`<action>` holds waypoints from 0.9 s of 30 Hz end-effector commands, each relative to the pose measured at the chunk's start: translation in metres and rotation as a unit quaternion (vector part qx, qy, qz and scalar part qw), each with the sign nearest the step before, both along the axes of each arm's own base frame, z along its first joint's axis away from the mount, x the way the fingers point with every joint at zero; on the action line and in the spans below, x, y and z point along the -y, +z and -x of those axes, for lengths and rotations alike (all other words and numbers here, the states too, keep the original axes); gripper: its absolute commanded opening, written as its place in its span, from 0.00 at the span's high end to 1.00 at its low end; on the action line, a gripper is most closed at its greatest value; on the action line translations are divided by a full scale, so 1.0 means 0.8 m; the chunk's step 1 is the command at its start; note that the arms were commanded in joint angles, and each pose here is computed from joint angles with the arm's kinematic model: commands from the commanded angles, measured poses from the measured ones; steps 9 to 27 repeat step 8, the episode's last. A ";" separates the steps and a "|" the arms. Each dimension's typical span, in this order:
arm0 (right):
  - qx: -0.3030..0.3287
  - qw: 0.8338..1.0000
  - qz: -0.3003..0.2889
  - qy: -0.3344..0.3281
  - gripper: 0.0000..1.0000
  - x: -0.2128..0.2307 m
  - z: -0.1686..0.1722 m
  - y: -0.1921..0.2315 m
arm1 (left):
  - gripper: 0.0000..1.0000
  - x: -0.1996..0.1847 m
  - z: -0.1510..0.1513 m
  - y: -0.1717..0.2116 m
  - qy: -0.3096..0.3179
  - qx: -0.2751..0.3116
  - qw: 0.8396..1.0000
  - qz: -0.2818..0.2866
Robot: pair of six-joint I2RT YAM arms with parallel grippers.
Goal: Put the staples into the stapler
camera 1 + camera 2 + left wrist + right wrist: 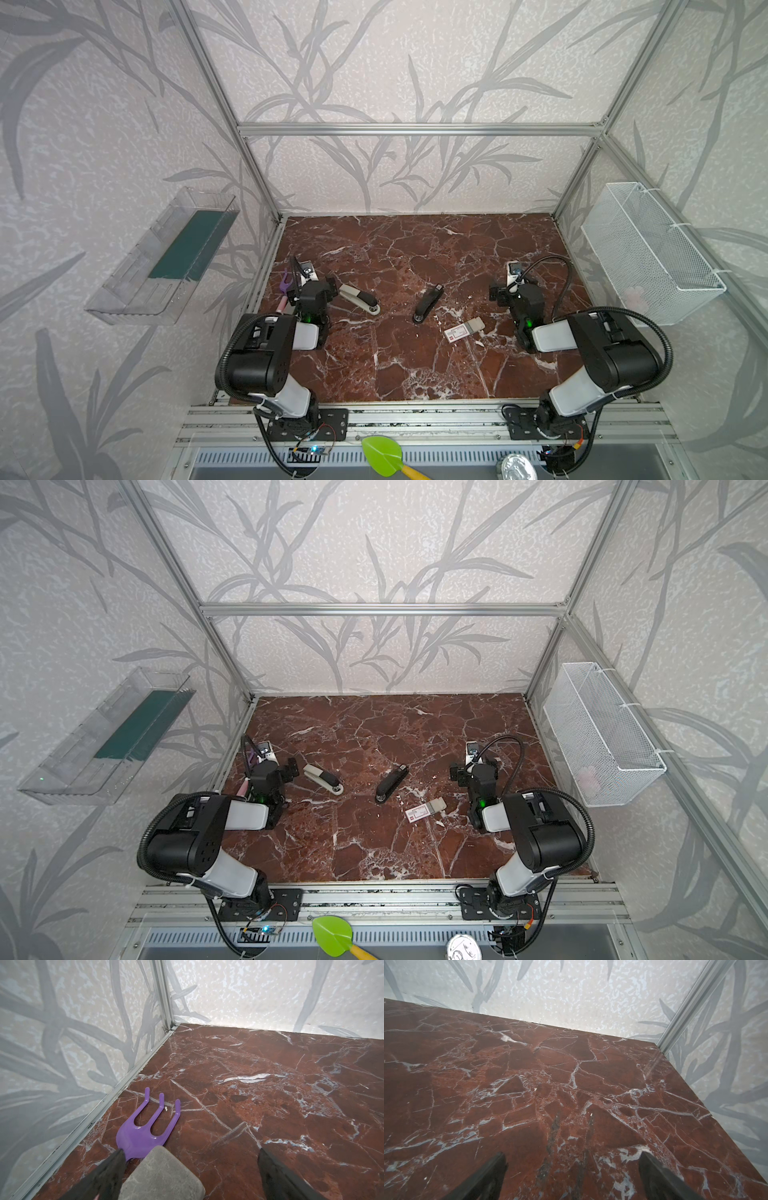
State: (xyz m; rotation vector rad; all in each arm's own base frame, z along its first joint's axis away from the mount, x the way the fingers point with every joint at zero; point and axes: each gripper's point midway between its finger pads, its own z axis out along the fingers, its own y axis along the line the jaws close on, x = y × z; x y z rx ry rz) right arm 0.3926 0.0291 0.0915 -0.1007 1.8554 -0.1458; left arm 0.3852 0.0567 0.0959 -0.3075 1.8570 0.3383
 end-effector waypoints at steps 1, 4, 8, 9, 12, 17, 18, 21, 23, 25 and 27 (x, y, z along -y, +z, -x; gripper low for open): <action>0.006 1.000 0.001 0.010 0.01 -0.005 -0.002 0.007 | 0.01 0.001 -0.004 0.003 -0.012 0.005 1.000 0.006; 0.006 1.000 0.001 0.009 0.01 -0.005 -0.002 0.006 | 0.01 0.001 -0.004 0.003 -0.013 0.006 1.000 0.005; 0.005 1.000 0.001 0.010 0.01 -0.005 -0.001 0.006 | 0.01 0.000 -0.004 0.004 -0.013 0.008 1.000 0.003; 0.005 1.000 0.001 0.010 0.01 -0.005 -0.001 0.006 | 0.01 0.000 -0.004 0.004 -0.013 0.008 1.000 0.003; 0.005 1.000 0.001 0.010 0.01 -0.005 -0.001 0.006 | 0.01 0.000 -0.004 0.004 -0.013 0.008 1.000 0.003; 0.005 1.000 0.001 0.010 0.01 -0.005 -0.001 0.006 | 0.01 0.000 -0.004 0.004 -0.013 0.008 1.000 0.003; 0.005 1.000 0.001 0.010 0.01 -0.005 -0.001 0.006 | 0.01 0.000 -0.004 0.004 -0.013 0.008 1.000 0.003; 0.005 1.000 0.001 0.010 0.01 -0.005 -0.001 0.006 | 0.01 0.000 -0.004 0.004 -0.013 0.008 1.000 0.003; 0.005 1.000 0.001 0.010 0.01 -0.005 -0.001 0.006 | 0.01 0.000 -0.004 0.004 -0.013 0.008 1.000 0.003; 0.005 1.000 0.001 0.010 0.01 -0.005 -0.001 0.006 | 0.01 0.000 -0.004 0.004 -0.013 0.008 1.000 0.003; 0.005 1.000 0.001 0.010 0.01 -0.005 -0.001 0.006 | 0.01 0.000 -0.004 0.004 -0.013 0.008 1.000 0.003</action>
